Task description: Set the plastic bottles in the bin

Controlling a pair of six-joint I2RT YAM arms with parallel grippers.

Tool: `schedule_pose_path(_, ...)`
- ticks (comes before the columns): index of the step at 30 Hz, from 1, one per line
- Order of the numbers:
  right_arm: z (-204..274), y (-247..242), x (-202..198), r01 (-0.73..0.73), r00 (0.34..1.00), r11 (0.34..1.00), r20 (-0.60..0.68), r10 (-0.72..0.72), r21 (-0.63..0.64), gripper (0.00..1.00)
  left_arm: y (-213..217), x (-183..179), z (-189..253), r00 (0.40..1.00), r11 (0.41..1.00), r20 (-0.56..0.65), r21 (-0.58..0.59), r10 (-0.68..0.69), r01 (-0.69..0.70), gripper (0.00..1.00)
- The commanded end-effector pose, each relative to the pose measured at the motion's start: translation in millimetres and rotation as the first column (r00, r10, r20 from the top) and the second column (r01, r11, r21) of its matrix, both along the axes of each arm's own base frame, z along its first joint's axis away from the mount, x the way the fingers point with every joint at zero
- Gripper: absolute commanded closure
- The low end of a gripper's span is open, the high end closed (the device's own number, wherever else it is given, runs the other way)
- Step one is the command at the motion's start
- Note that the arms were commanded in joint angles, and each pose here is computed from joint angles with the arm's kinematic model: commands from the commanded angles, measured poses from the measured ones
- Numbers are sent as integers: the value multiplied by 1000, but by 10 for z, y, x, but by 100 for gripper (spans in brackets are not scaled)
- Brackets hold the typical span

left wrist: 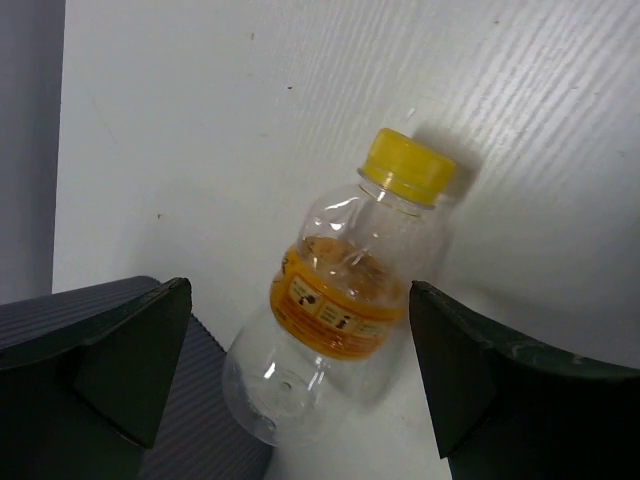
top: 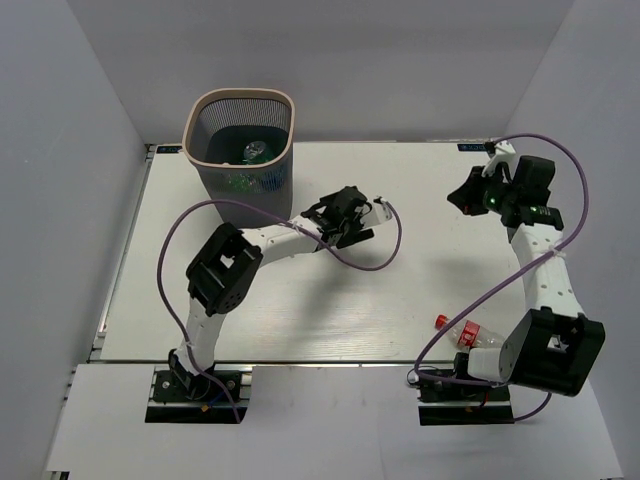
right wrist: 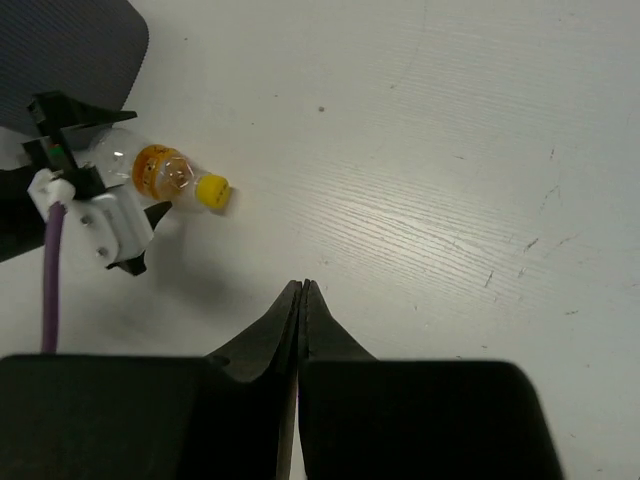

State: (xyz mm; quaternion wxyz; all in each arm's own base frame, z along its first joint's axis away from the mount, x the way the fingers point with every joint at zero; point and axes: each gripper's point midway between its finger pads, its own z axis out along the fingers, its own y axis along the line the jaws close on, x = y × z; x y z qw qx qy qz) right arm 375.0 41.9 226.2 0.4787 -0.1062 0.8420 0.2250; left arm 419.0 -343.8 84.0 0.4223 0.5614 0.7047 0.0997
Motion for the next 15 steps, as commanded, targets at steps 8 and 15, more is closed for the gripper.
schedule_pose_path(8, 162, -154, -155, -5, 999, 1000, 35, 5, 2, 91, 250, 68, -363, 993, 999, -120, 48, 4, 2, 1)
schedule_pose_path(15, 75, -178, -234, -2, 1000, 999, -1, 2, 34, 84, 237, 13, -527, 980, 1000, -197, -1, 0, 0, 46)
